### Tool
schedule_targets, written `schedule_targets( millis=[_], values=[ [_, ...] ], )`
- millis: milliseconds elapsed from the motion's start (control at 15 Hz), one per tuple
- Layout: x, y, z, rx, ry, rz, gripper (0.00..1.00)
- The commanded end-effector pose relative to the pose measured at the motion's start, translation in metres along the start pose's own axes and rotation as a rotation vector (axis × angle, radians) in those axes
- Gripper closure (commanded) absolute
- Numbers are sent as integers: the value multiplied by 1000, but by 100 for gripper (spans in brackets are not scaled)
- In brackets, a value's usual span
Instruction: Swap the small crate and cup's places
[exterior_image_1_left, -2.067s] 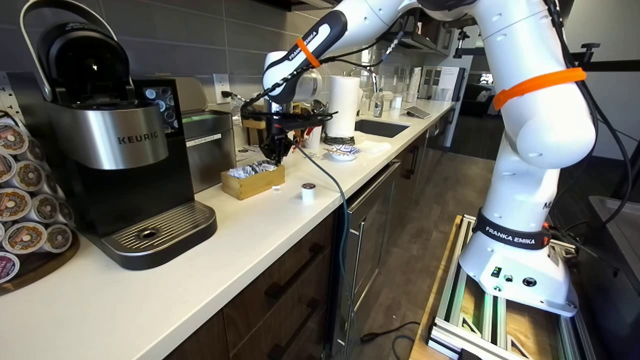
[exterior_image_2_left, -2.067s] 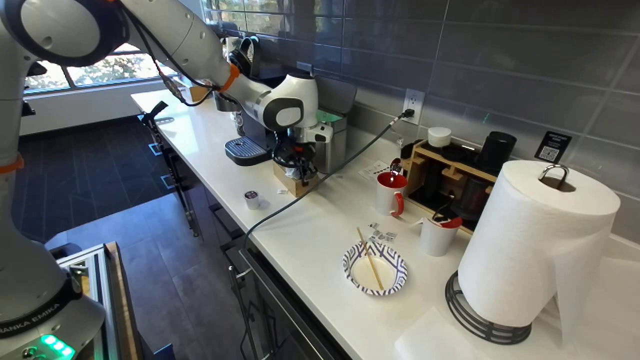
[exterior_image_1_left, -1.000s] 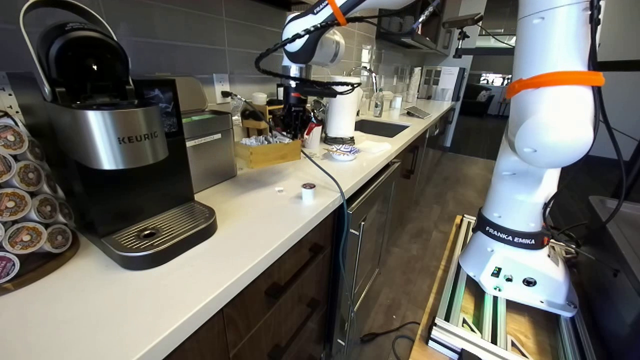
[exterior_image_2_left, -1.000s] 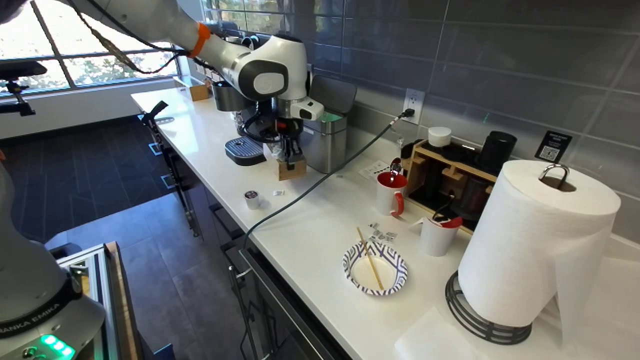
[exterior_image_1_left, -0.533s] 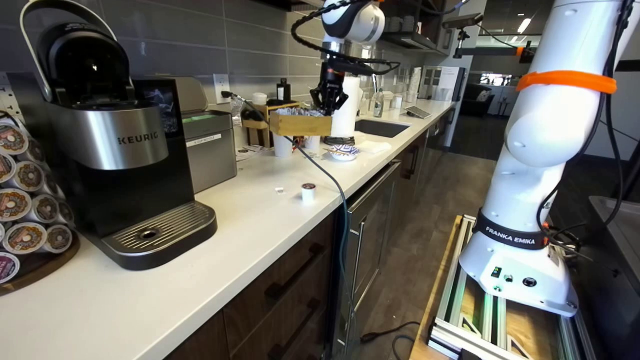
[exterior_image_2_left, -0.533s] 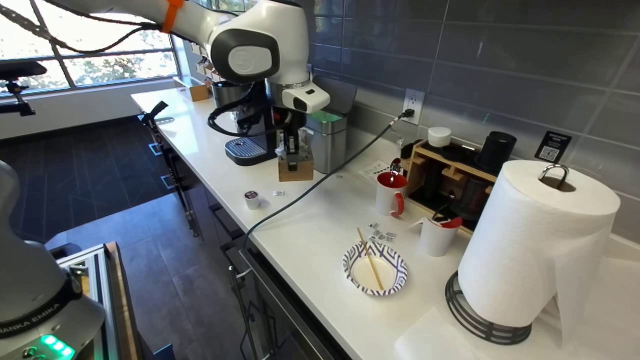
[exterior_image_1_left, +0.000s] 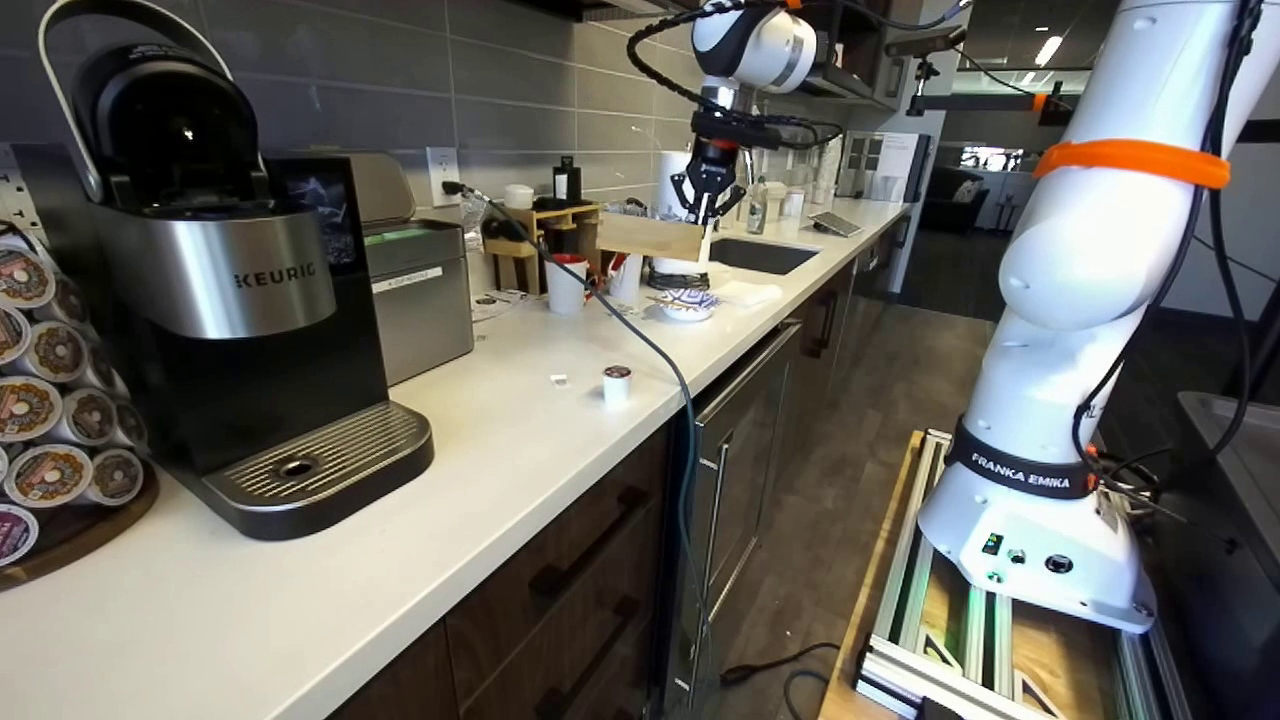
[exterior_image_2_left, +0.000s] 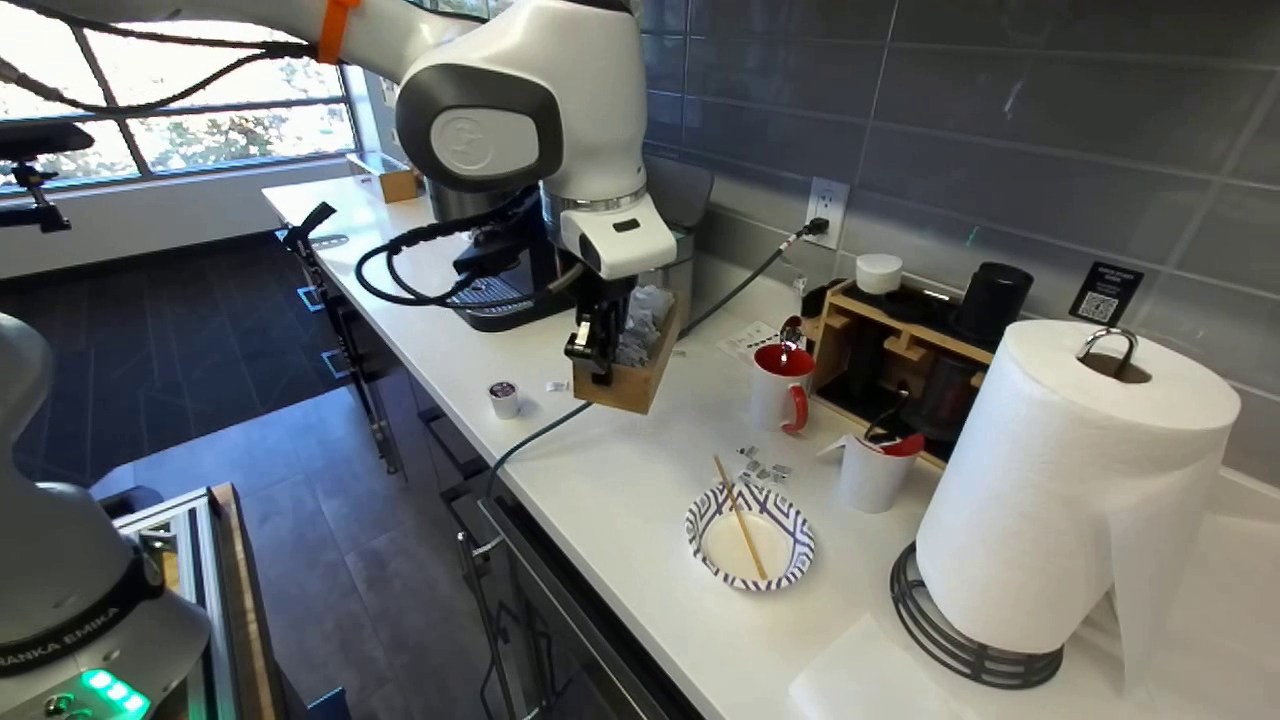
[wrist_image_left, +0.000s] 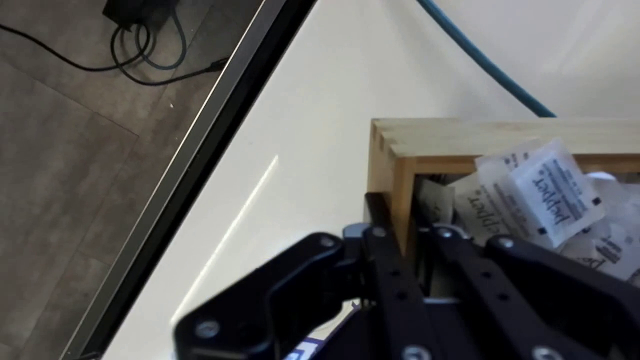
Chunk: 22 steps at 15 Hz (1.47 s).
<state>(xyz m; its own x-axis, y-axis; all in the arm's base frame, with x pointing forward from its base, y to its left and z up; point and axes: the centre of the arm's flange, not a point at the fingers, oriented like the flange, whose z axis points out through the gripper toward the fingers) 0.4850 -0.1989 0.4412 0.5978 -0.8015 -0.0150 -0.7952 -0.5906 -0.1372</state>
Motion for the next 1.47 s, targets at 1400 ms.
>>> schedule_targets(
  millis=[1400],
  values=[
    [7,-75,113,-106,123,259,97]
  ],
)
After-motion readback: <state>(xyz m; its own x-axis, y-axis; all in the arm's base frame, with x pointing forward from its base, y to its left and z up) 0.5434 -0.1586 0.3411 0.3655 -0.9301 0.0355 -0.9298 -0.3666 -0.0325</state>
